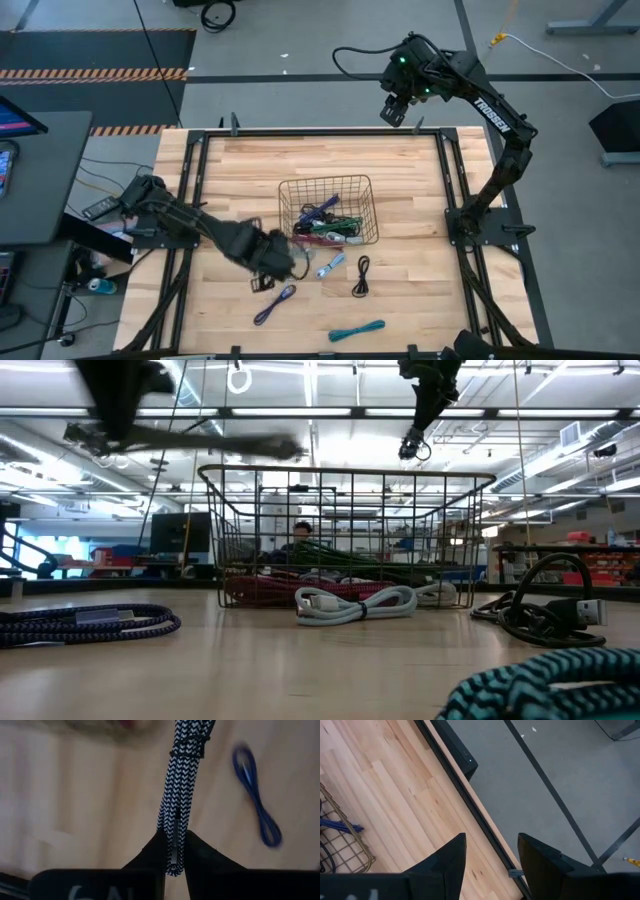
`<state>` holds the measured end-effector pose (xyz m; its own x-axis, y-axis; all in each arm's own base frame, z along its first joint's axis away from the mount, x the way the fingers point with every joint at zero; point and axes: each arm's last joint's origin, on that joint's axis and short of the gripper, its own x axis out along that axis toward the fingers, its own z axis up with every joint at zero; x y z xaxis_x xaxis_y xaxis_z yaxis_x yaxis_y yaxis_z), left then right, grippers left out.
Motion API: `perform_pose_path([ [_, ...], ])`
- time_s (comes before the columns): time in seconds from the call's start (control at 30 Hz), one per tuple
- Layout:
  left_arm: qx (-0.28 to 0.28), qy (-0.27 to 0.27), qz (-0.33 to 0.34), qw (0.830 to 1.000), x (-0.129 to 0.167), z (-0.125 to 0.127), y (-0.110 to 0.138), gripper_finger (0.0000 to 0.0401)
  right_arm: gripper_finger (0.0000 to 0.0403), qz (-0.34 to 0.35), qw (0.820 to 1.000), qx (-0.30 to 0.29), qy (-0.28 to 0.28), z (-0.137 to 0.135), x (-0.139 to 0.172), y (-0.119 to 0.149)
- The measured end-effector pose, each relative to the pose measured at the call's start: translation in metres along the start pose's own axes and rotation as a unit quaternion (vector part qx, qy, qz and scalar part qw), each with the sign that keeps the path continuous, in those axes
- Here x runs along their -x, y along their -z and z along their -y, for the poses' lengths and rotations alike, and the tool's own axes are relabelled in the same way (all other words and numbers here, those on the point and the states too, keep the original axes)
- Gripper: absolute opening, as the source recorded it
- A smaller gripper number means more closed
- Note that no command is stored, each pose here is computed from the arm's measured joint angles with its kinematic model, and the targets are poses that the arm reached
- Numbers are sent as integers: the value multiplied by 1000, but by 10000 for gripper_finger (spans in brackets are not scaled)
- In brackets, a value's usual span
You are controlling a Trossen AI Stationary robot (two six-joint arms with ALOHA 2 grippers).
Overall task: Pick and place USB-C Cables
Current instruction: Put the black patterned charger cable into the gold wire basket
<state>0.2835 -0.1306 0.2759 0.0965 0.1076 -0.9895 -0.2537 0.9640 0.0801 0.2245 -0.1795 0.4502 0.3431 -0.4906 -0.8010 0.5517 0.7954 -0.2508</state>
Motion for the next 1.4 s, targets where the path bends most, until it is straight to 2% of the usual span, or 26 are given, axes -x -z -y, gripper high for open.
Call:
perform_pose_path([
  [0.17,7,-51,93,994,38,-30,-32,43,184,0,1000,0,0,0,0,0],
  [0.3,31,-50,145,988,59,-65,-60,43,184,0,1000,0,0,0,0,0],
  [0.43,-17,-54,182,982,64,-94,-82,43,184,0,1000,-2,0,0,0,0],
  [0.57,-66,-22,195,978,59,-112,-98,43,184,0,1000,-2,0,0,0,0],
  [0.67,-95,2,188,978,48,-119,-108,43,184,0,1000,-2,0,0,0,0],
  [0.8,-112,21,146,983,25,-124,-119,43,184,1,1000,-5,1,1,0,0],
  [1.03,-138,23,77,987,-24,-120,-138,43,184,9,1000,-9,2,1,0,-2],
  [1.13,-126,28,53,990,-46,-116,-146,43,184,14,1000,-17,3,1,0,-3],
  [1.27,-81,37,30,996,-72,-113,-154,43,184,15,1000,-22,3,1,0,-3],
  [1.4,-59,37,21,997,-90,-110,-160,43,184,15,1000,-22,3,1,0,-3],
])
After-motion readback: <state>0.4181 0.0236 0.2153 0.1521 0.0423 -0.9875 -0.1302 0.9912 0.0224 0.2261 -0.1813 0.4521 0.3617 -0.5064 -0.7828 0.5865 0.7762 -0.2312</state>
